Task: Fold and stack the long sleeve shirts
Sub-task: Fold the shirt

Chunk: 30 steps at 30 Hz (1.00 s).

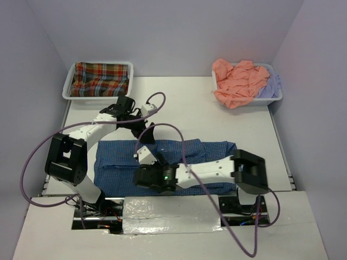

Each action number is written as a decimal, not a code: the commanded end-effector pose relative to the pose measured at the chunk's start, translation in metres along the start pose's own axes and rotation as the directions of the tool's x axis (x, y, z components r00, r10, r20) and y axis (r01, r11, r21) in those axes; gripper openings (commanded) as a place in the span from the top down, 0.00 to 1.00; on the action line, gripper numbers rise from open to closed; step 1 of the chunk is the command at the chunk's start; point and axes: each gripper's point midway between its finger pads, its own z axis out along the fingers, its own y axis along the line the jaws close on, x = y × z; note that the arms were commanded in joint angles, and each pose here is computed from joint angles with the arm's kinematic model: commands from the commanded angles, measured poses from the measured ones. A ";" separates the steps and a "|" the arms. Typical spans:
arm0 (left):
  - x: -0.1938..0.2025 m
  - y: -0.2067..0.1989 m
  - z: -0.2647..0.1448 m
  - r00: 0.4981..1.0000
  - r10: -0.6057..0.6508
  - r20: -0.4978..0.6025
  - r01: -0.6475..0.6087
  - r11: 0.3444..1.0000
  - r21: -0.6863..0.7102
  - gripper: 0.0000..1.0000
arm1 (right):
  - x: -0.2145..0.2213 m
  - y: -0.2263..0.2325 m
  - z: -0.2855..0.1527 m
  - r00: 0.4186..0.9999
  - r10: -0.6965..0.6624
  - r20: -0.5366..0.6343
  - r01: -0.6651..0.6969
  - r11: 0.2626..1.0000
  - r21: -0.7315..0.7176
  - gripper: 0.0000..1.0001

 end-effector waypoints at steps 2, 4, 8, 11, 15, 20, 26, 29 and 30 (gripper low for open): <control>0.003 0.001 -0.012 1.000 -0.004 -0.028 0.003 0.999 -0.043 0.03 | -0.032 -0.004 -0.030 0.985 0.162 0.064 -0.144 0.963 -0.227 0.17; 0.014 -0.005 -0.010 0.997 -0.028 -0.076 0.026 0.999 -0.031 0.05 | -0.037 -0.032 -0.034 0.960 0.275 0.058 -0.252 0.932 -0.261 0.18; 0.032 -0.027 -0.001 0.989 -0.021 -0.145 0.023 1.000 0.015 0.06 | -0.041 -0.076 -0.053 0.890 0.448 0.083 -0.399 0.855 -0.331 0.22; 0.041 -0.040 0.012 0.984 -0.010 -0.179 0.016 0.999 0.030 0.05 | -0.041 -0.121 -0.064 0.814 0.565 0.136 -0.503 0.802 -0.324 0.22; 0.048 -0.043 0.034 0.976 -0.026 -0.215 0.037 0.998 0.046 0.04 | -0.022 -0.187 -0.070 0.714 0.677 0.179 -0.640 0.734 -0.227 0.22; 0.036 -0.044 0.047 0.980 -0.048 -0.194 0.066 0.994 0.084 0.08 | 0.029 -0.226 -0.058 0.679 0.729 0.088 -0.726 0.684 -0.068 0.23; 0.036 -0.066 0.063 0.977 -0.040 -0.208 0.076 0.982 0.171 0.29 | 0.050 -0.244 -0.047 0.652 0.755 0.072 -0.757 0.654 0.001 0.24; 0.023 -0.064 0.063 0.982 -0.026 -0.188 0.058 0.984 0.168 0.51 | 0.057 -0.245 -0.040 0.646 0.761 0.058 -0.763 0.646 0.013 0.25; 0.019 -0.063 0.063 0.983 -0.021 -0.181 0.051 0.985 0.165 0.56 | 0.060 -0.246 -0.038 0.642 0.764 0.054 -0.766 0.642 0.023 0.25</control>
